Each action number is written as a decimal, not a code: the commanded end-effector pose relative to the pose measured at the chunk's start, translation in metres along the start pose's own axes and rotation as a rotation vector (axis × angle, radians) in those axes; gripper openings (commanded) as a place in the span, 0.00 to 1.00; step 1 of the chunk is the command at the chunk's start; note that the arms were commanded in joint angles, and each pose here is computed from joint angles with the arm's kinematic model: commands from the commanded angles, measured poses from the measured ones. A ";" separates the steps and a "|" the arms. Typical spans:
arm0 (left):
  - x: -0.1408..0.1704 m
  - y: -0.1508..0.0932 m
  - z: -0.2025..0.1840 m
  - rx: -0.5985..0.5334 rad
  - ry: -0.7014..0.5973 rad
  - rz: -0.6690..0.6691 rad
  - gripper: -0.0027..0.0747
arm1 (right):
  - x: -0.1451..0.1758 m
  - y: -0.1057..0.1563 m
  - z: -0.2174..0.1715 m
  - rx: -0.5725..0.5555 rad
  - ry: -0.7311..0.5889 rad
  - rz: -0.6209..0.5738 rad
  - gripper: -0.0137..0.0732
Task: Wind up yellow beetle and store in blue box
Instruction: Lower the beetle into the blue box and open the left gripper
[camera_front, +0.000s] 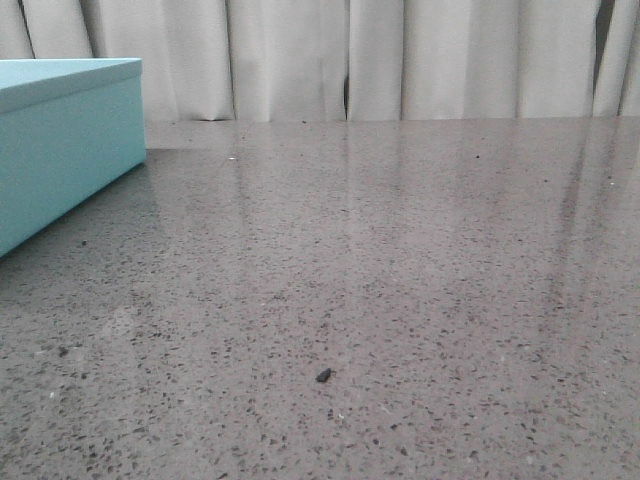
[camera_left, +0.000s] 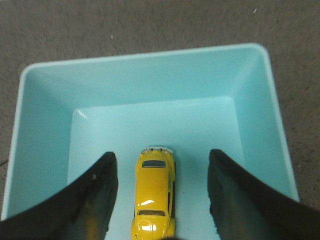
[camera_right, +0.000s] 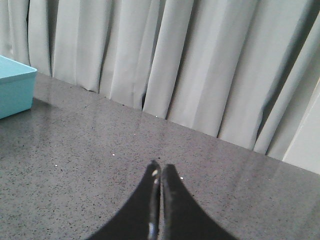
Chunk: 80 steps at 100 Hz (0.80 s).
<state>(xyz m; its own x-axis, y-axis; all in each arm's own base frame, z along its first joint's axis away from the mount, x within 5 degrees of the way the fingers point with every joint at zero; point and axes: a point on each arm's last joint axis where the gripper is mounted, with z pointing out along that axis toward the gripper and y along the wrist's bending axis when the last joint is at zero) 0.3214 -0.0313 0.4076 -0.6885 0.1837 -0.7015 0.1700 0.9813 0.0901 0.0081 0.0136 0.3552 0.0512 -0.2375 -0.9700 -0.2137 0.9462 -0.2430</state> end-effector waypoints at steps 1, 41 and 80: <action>0.004 -0.005 -0.049 -0.012 -0.256 -0.001 0.51 | -0.011 -0.003 -0.003 0.029 -0.085 -0.003 0.10; 0.174 -0.034 -0.104 0.072 -0.568 -0.009 0.26 | -0.015 -0.002 -0.022 0.068 -0.201 -0.012 0.10; 0.255 -0.039 -0.113 0.110 -0.679 -0.058 0.01 | 0.024 0.006 -0.013 0.050 -0.133 -0.004 0.10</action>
<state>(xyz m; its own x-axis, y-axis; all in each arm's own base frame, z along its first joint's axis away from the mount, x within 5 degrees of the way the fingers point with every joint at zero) 0.0628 -0.0156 0.2961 -0.1977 0.0822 -0.9768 0.2373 0.9709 0.0337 0.0000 0.0125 0.3206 0.0746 -0.2330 -0.9696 -0.2037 0.9482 -0.2436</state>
